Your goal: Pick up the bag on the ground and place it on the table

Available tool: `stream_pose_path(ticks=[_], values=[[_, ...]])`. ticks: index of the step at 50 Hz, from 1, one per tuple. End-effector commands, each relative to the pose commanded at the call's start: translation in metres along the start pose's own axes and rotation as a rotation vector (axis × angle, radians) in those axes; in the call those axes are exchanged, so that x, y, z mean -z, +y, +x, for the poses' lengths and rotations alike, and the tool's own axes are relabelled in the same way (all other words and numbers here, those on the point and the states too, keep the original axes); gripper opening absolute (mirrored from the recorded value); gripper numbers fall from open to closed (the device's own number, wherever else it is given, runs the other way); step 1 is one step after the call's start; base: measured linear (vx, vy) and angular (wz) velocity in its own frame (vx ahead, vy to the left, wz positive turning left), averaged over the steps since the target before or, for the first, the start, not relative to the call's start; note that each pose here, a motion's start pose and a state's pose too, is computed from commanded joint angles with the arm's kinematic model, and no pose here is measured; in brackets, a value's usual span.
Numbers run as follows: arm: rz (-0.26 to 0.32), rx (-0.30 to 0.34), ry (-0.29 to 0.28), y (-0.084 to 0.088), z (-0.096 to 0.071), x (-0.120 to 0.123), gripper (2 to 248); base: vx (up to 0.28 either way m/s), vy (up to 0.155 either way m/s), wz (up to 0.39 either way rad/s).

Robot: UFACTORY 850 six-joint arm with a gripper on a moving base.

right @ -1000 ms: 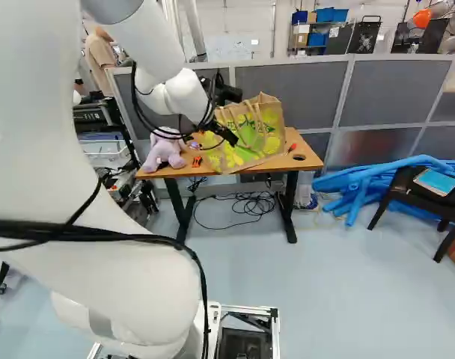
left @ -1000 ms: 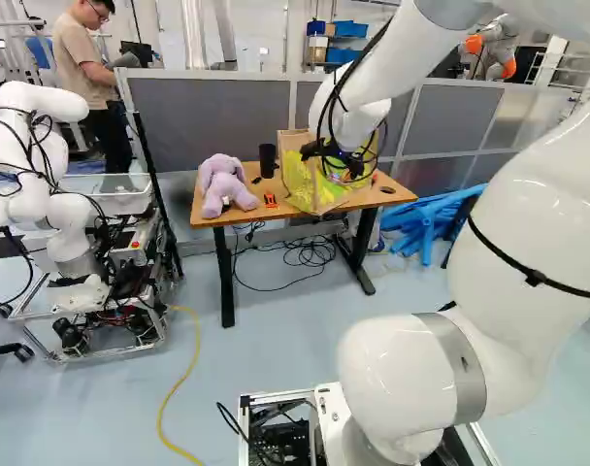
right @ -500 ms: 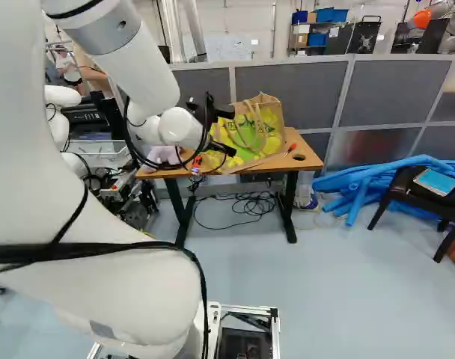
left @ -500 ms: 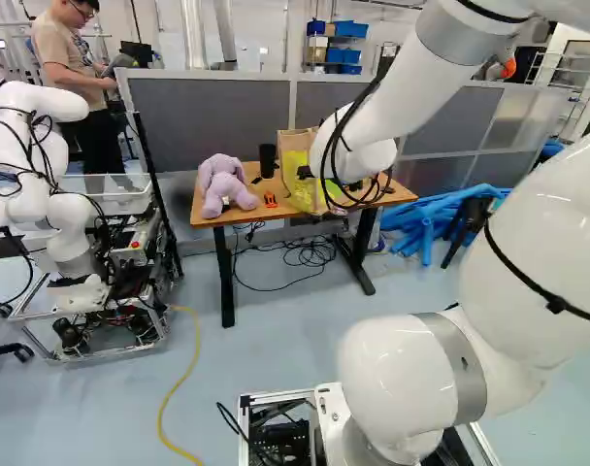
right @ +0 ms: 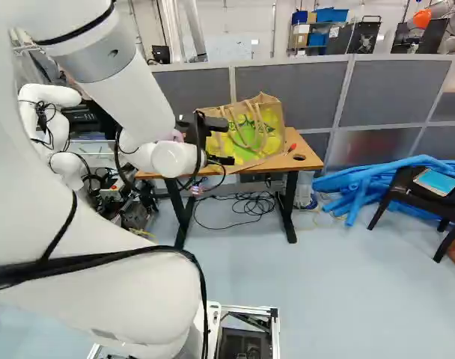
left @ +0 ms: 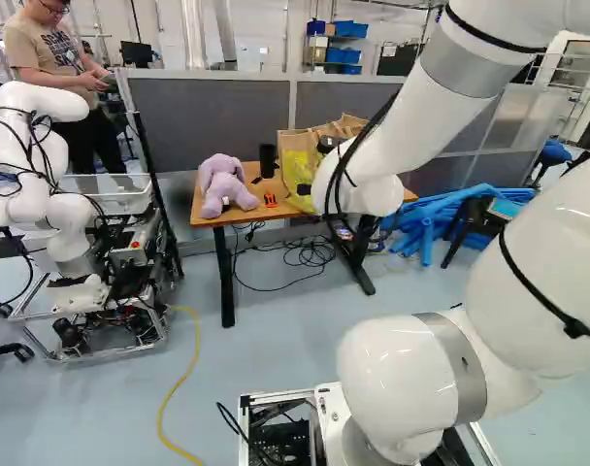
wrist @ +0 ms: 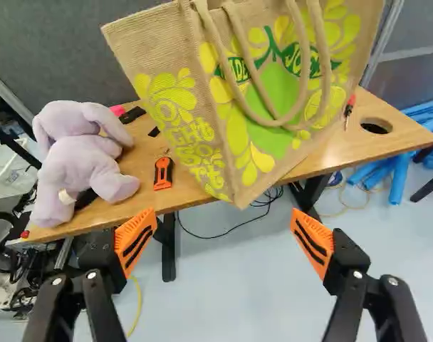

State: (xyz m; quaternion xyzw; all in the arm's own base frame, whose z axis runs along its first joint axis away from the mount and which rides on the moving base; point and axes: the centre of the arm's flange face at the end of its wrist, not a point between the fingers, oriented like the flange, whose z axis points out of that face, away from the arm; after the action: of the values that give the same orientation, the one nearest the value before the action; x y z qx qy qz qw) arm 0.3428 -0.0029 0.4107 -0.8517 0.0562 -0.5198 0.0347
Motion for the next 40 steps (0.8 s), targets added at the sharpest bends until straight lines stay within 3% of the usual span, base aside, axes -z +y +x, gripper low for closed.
stream_pose_path(ticks=[20,40], values=[[0.008,0.062,0.068,0.003,-0.035,0.019,247,0.0,0.0,0.0],[0.009,0.105,0.114,0.005,-0.058,0.034,247,0.0,0.0,0.0]])
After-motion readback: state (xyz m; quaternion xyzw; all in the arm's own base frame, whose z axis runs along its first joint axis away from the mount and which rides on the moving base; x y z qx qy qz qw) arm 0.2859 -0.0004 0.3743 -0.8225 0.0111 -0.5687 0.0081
